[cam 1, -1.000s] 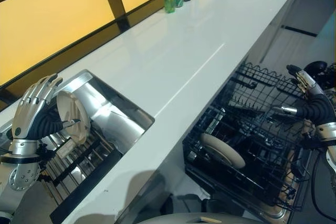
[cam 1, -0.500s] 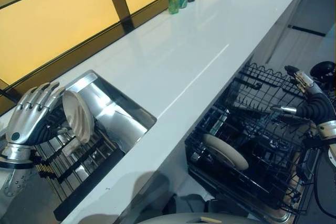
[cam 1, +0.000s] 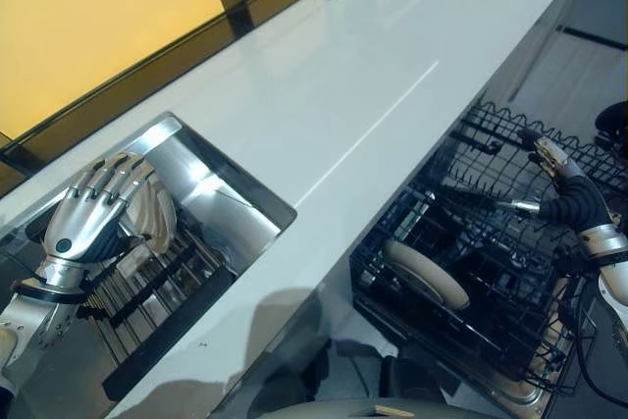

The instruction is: Pick up plates and place into dishwasher.

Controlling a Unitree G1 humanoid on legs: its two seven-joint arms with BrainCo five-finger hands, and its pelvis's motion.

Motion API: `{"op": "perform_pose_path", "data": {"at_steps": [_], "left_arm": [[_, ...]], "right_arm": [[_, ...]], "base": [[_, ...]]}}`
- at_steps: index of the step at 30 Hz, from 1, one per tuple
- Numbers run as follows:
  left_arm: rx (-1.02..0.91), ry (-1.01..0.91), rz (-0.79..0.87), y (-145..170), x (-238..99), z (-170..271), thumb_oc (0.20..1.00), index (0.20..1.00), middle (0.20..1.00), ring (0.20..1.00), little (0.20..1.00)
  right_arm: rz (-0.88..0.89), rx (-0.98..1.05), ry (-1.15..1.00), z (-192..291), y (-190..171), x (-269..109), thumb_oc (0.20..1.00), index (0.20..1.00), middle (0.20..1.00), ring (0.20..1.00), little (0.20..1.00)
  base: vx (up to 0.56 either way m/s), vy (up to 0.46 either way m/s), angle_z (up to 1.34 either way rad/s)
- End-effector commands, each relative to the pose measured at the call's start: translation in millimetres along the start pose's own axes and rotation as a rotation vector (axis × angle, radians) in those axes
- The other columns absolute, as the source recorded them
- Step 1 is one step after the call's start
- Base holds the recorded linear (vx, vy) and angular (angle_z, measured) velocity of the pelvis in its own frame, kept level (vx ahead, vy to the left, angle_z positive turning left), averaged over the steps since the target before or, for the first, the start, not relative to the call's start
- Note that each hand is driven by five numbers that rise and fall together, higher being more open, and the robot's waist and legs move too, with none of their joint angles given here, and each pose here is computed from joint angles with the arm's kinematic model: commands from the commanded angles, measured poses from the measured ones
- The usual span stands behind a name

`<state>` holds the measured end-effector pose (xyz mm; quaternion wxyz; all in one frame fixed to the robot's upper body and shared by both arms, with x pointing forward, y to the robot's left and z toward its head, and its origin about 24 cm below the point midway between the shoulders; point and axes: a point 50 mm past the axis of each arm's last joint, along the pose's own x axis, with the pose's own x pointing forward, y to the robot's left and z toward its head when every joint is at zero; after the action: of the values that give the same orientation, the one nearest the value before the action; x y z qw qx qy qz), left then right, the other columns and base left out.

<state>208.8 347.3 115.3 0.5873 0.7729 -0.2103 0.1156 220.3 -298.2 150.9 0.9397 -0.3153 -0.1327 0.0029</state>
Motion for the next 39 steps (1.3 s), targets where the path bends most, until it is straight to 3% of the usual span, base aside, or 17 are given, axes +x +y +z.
{"op": "perform_pose_path", "data": {"at_steps": [1,12,18,25,26,28,39], "left_arm": [[0.220,0.001,0.184,39,30,-34,1.000,1.000,1.000,1.000,1.000],[0.376,0.051,0.401,60,67,-46,1.000,1.000,1.000,1.000,1.000],[0.448,0.012,0.341,67,89,-48,1.000,1.000,1.000,1.000,1.000],[0.379,-0.148,0.238,71,106,-32,1.000,1.000,1.000,1.000,1.000],[0.369,-0.162,0.229,71,107,-30,0.570,0.570,0.570,0.570,0.570],[0.346,-0.163,0.219,72,108,-28,0.200,0.200,0.200,0.200,0.200],[0.299,-0.171,0.239,72,101,-27,0.200,0.200,0.200,0.200,0.200]], "right_arm": [[-0.036,-0.016,-0.163,28,-6,25,1.000,1.000,1.000,1.000,1.000],[-0.099,-0.006,-0.239,42,2,41,1.000,1.000,1.000,1.000,1.000],[-0.135,-0.011,-0.296,53,-1,51,1.000,1.000,1.000,1.000,1.000],[-0.152,-0.020,-0.320,58,-5,53,1.000,1.000,1.000,1.000,1.000],[-0.156,-0.020,-0.321,58,-6,53,1.000,1.000,1.000,1.000,1.000],[-0.156,-0.024,-0.325,59,-7,54,1.000,1.000,1.000,1.000,1.000],[-0.156,-0.030,-0.304,55,-10,51,1.000,1.000,1.000,1.000,1.000]], "base": [[-0.12,-0.005,-0.03],[-0.12,-0.013,0.00],[-0.12,0.008,0.00],[-0.03,0.018,0.00],[0.00,0.000,0.00],[0.00,0.036,0.01],[0.00,0.003,0.00]]}}
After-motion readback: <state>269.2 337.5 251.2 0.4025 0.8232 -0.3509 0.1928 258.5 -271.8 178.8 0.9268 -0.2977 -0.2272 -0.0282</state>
